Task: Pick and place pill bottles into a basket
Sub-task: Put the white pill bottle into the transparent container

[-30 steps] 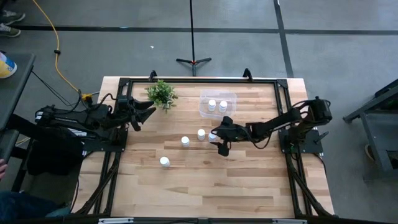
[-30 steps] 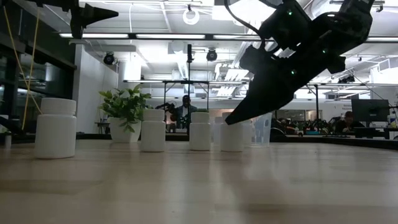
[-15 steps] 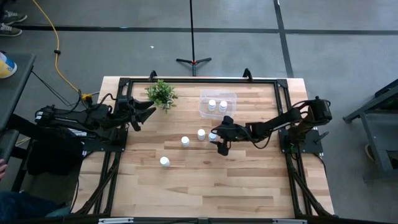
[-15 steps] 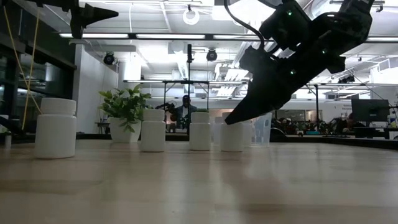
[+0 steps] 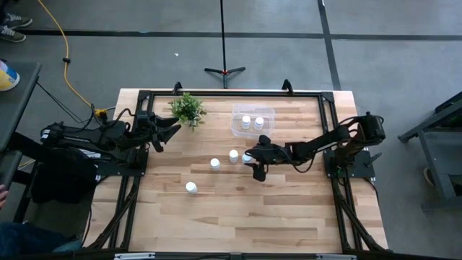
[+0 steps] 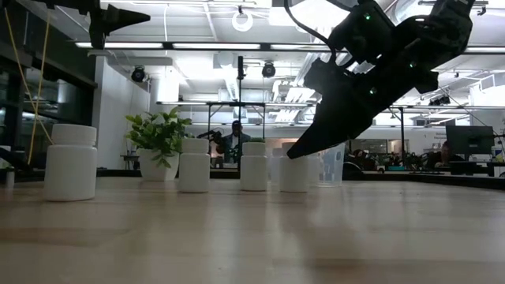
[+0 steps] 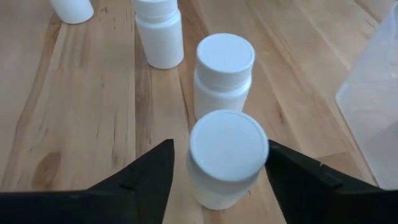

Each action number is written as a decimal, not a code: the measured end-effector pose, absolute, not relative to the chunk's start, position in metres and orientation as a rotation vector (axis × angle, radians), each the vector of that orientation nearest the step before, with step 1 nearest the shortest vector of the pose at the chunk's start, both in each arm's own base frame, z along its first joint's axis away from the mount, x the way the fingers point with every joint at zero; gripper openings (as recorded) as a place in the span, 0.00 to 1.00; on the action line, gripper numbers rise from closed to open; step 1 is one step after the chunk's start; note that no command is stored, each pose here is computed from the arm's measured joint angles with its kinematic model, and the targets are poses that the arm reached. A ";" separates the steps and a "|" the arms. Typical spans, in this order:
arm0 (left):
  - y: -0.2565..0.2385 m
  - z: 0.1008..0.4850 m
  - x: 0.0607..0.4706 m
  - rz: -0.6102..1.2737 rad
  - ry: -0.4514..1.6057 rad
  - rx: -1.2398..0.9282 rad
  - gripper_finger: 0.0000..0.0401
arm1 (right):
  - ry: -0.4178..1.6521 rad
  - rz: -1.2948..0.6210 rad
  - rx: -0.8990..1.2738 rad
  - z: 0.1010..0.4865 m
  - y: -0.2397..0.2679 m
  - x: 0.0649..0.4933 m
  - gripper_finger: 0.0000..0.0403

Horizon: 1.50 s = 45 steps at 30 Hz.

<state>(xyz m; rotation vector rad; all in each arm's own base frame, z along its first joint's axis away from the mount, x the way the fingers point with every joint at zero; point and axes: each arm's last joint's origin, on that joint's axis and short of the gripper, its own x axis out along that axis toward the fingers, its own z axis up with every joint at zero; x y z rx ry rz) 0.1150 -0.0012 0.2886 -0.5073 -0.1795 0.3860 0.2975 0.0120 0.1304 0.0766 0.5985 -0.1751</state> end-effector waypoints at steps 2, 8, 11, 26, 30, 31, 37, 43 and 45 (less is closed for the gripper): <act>-0.001 0.289 0.115 0.386 -0.180 -0.507 0.65 | 0.598 -0.178 0.078 0.130 0.012 0.297 0.55; -0.001 0.289 0.115 0.386 -0.180 -0.507 0.65 | 0.598 -0.178 0.078 0.130 0.012 0.297 0.50; -0.001 0.289 0.115 0.386 -0.179 -0.507 0.65 | 0.598 -0.178 0.079 0.130 0.012 0.297 0.48; -0.001 0.289 0.115 0.386 -0.179 -0.507 0.65 | 0.594 -0.170 0.079 0.131 0.012 0.298 0.36; -0.001 0.289 0.115 0.386 -0.180 -0.507 0.65 | 0.591 -0.159 0.083 0.131 0.012 0.298 0.36; -0.001 0.289 0.115 0.386 -0.179 -0.507 0.65 | 0.591 -0.159 0.084 0.131 0.012 0.298 0.36; -0.001 0.289 0.115 0.386 -0.179 -0.507 0.65 | 0.591 -0.160 0.084 0.131 0.012 0.298 0.39; -0.001 0.289 0.115 0.386 -0.179 -0.507 0.65 | 0.591 -0.165 0.081 0.131 0.012 0.298 0.35; -0.001 0.289 0.115 0.386 -0.180 -0.507 0.65 | 0.590 -0.174 0.077 0.131 0.012 0.298 0.35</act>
